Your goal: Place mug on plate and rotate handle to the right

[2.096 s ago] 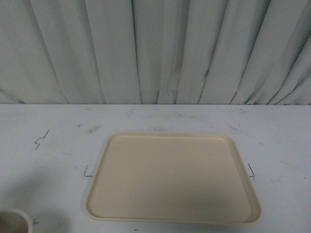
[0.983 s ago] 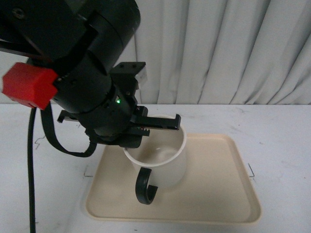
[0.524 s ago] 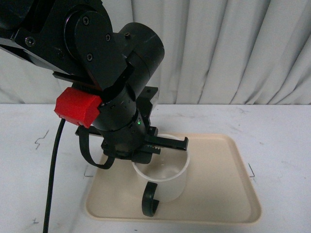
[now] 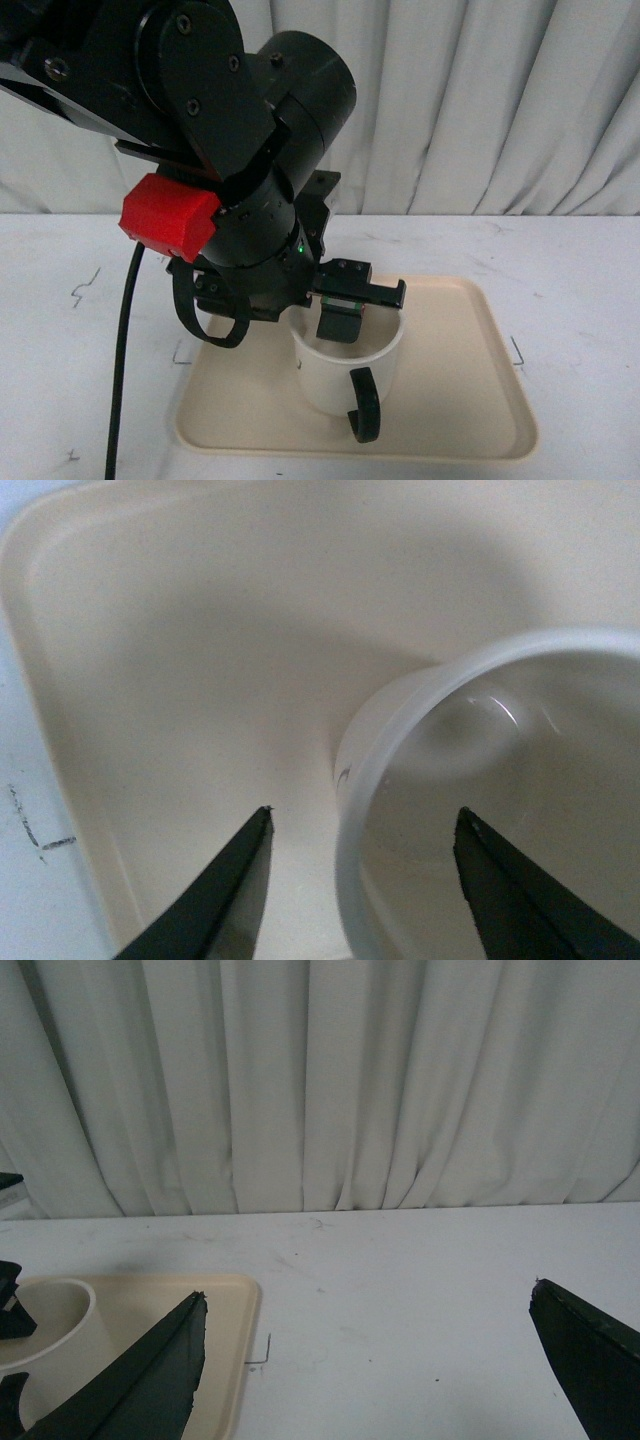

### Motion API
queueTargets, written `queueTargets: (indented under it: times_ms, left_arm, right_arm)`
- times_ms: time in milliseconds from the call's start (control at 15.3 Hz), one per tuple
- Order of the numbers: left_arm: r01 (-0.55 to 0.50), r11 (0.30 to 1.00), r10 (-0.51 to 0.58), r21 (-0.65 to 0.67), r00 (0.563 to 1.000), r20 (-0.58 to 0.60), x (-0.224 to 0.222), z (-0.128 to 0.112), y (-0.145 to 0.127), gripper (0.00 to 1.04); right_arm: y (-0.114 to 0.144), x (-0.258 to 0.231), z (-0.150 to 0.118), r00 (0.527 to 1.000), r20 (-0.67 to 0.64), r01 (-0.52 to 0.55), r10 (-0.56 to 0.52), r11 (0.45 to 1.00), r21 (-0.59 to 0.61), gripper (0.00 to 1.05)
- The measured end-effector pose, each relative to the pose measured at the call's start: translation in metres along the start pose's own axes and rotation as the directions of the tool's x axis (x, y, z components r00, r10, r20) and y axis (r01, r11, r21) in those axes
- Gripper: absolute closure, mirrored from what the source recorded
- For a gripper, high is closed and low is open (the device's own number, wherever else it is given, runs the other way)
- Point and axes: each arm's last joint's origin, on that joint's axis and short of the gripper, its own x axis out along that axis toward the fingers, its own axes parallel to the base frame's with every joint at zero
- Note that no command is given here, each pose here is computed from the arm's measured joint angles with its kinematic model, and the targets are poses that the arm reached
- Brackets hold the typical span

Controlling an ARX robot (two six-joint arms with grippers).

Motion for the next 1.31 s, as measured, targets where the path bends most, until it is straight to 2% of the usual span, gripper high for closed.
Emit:
queueTargets:
  times_ms: [131,197,262,328,393,459,524,590,655,721,786,852,917,1048,1179,1310]
  left_arm:
    - [0.028,1.000,-0.027,-0.012,0.994,0.107,-0.027,0.003,0.008,0.23]
    - [0.083,0.996,-0.077,-0.019,0.970,0.229,-0.051,0.003,0.016,0.10]
    - [0.096,0.995,-0.083,-0.013,0.914,0.398,-0.077,0.002,0.030,0.05]
    - [0.038,0.995,0.026,-0.091,0.787,0.617,-0.116,-0.004,0.056,0.07]
    - [-0.082,0.966,0.250,-0.243,0.520,0.817,-0.143,-0.013,0.078,0.21]
    - [-0.107,0.959,0.282,-0.263,0.466,0.838,-0.139,-0.034,0.085,0.32]
    - [-0.125,0.961,0.277,-0.248,0.481,0.832,-0.126,-0.066,0.093,0.46]
    - [-0.129,0.964,0.266,-0.232,0.477,0.838,-0.126,-0.085,0.098,0.59]
    - [-0.125,0.961,0.277,-0.247,0.432,0.858,-0.138,-0.098,0.106,0.74]
    - [-0.127,0.958,0.287,-0.258,0.417,0.862,-0.144,-0.113,0.112,0.88]
    - [-0.130,0.958,0.285,-0.254,0.435,0.854,-0.142,-0.125,0.114,0.99]
    - [-0.133,0.961,0.278,-0.244,0.460,0.843,-0.138,-0.137,0.116,1.03]
    - [-0.129,0.963,0.270,-0.237,0.462,0.844,-0.140,-0.148,0.117,1.03]
    - [-0.131,0.960,0.281,-0.248,0.437,0.854,-0.148,-0.163,0.121,1.03]
    - [-0.131,0.961,0.277,-0.244,0.457,0.845,-0.147,-0.178,0.122,1.03]
    - [-0.124,0.965,0.264,-0.233,0.447,0.855,-0.152,-0.189,0.127,1.03]
  right_arm:
    - [0.000,0.000,0.000,1.000,0.000,0.000,0.000,1.000,0.000,0.06]
    - [0.000,0.000,0.000,1.000,0.000,0.000,0.000,1.000,0.000,0.06]
    - [0.000,0.000,0.000,1.000,0.000,0.000,0.000,1.000,0.000,0.06]
    - [0.000,0.000,0.000,1.000,0.000,0.000,0.000,1.000,0.000,0.06]
    - [0.000,0.000,0.000,1.000,0.001,-0.002,0.002,1.000,0.000,0.06]
    - [0.000,0.000,0.000,1.000,0.000,0.000,0.000,1.000,0.000,0.06]
    - [0.000,0.000,0.000,1.000,0.000,0.000,0.000,1.000,0.000,0.06]
    - [0.000,0.000,0.000,1.000,0.000,0.000,0.000,1.000,0.000,0.06]
    - [0.000,0.000,0.000,1.000,0.000,0.000,0.000,1.000,0.000,0.06]
    - [0.000,0.000,0.000,1.000,0.000,0.000,0.000,1.000,0.000,0.06]
    - [0.000,0.000,0.000,1.000,0.000,0.000,0.000,1.000,0.000,0.06]
    - [0.000,0.000,0.000,1.000,0.000,0.000,0.000,1.000,0.000,0.06]
    - [0.000,0.000,0.000,1.000,0.000,0.000,0.000,1.000,0.000,0.06]
    - [0.000,0.000,0.000,1.000,0.000,0.000,0.000,1.000,0.000,0.06]
    - [0.000,0.000,0.000,1.000,0.000,0.000,0.000,1.000,0.000,0.06]
    - [0.000,0.000,0.000,1.000,0.000,0.000,0.000,1.000,0.000,0.06]
